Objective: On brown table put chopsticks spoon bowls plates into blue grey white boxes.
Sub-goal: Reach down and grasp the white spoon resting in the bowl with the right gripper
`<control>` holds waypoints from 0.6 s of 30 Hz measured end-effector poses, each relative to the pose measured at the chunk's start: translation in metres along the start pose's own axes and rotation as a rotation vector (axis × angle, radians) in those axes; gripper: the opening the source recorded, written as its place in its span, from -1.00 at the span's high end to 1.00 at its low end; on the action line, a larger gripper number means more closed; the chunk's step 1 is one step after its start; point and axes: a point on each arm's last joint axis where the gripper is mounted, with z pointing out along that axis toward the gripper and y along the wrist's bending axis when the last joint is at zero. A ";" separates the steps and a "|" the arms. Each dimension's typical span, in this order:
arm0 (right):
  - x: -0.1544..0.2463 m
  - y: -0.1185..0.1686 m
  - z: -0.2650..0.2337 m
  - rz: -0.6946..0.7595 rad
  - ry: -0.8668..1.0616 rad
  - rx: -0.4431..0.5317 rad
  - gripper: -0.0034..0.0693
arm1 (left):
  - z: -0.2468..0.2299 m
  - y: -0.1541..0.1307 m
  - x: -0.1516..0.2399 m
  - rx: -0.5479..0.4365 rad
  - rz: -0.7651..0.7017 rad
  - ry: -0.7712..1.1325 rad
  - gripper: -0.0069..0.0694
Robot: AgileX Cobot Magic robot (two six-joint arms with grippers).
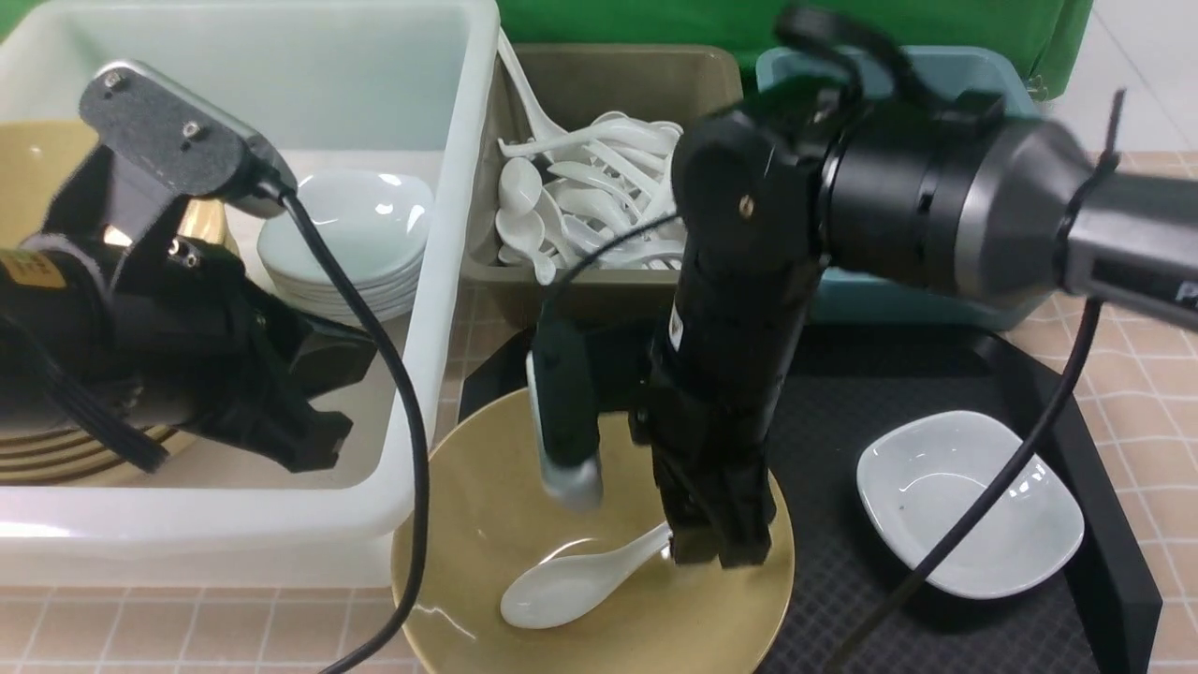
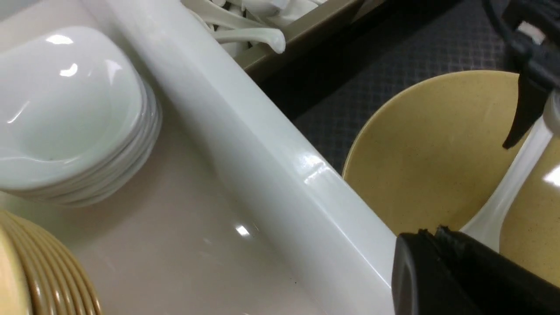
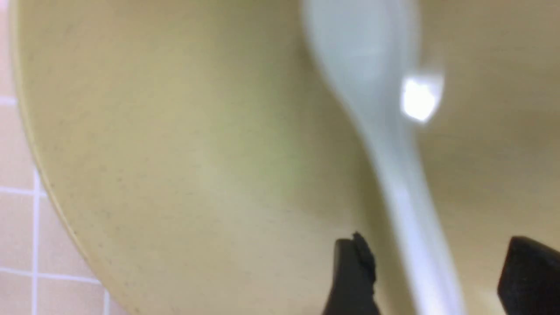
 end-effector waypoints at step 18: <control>-0.006 -0.010 0.036 -0.086 0.011 -0.034 0.50 | 0.000 0.000 0.000 -0.002 0.023 -0.001 0.81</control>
